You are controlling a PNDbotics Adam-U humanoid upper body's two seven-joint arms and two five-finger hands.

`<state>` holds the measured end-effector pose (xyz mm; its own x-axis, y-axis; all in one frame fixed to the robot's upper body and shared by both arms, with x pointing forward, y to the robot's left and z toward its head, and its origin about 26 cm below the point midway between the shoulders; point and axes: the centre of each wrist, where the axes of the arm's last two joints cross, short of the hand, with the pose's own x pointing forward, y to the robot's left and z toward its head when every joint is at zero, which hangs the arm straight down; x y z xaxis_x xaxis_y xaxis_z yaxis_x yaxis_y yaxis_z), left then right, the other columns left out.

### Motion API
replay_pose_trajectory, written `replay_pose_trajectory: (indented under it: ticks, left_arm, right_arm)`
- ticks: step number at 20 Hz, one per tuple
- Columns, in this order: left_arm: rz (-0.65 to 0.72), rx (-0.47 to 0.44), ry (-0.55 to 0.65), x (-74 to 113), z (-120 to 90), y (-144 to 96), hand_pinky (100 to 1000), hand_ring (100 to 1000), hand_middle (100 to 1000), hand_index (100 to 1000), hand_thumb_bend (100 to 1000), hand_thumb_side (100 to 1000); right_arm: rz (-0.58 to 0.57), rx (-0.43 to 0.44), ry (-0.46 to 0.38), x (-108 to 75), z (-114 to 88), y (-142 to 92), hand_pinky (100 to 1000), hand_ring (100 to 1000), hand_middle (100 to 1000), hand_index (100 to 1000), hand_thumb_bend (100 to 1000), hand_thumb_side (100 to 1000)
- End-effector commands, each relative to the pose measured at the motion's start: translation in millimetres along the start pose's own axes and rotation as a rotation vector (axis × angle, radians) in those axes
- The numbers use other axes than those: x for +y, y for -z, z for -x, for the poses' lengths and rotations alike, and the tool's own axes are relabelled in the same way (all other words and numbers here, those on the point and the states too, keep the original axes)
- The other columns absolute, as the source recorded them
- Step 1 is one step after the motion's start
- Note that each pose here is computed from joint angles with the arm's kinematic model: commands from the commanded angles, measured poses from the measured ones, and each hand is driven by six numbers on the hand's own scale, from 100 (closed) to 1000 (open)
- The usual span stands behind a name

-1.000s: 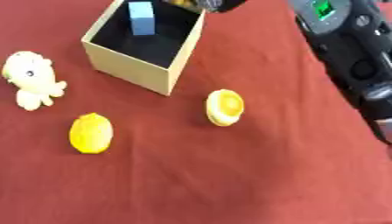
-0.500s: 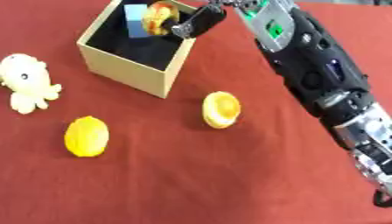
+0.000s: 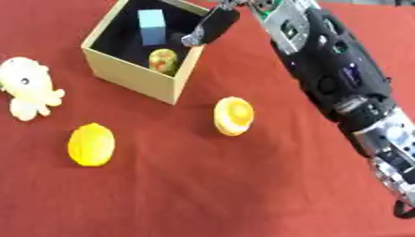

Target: Pick up objects on the table and place them in the box.

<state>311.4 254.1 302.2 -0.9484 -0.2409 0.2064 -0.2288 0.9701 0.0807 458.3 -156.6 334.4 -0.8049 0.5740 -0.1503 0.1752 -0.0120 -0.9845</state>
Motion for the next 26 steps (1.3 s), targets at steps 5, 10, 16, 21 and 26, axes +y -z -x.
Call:
replay_pose_trajectory:
  ticks: [5,10,16,21,26]
  left_arm:
    - [0.004,-0.018,0.012,3.7,-4,3,774,770,801,899,326,688]
    - [0.006,-0.01,0.027,6.2,-4,2,773,770,801,899,324,690]
    - [0.006,-0.011,0.037,7.5,-3,2,773,771,801,899,325,690]
    - [0.007,-0.006,0.039,7.8,-3,1,772,770,801,899,322,695]
    - [0.011,0.001,0.036,6.9,-3,-1,771,770,801,899,319,697]
  right_arm:
    - [0.17,-0.039,-0.075,-50.2,-8,-33,858,936,788,863,307,257]
    - [0.234,-0.122,-0.097,-79.7,-33,-82,852,925,777,860,285,251]
    - [0.129,-0.19,-0.101,-80.4,-67,-131,847,917,774,859,301,302]
    - [0.001,-0.207,-0.109,-65.0,-86,-151,847,917,774,859,311,347]
    - [-0.069,-0.211,-0.085,-47.7,-88,-154,849,921,776,859,302,363]
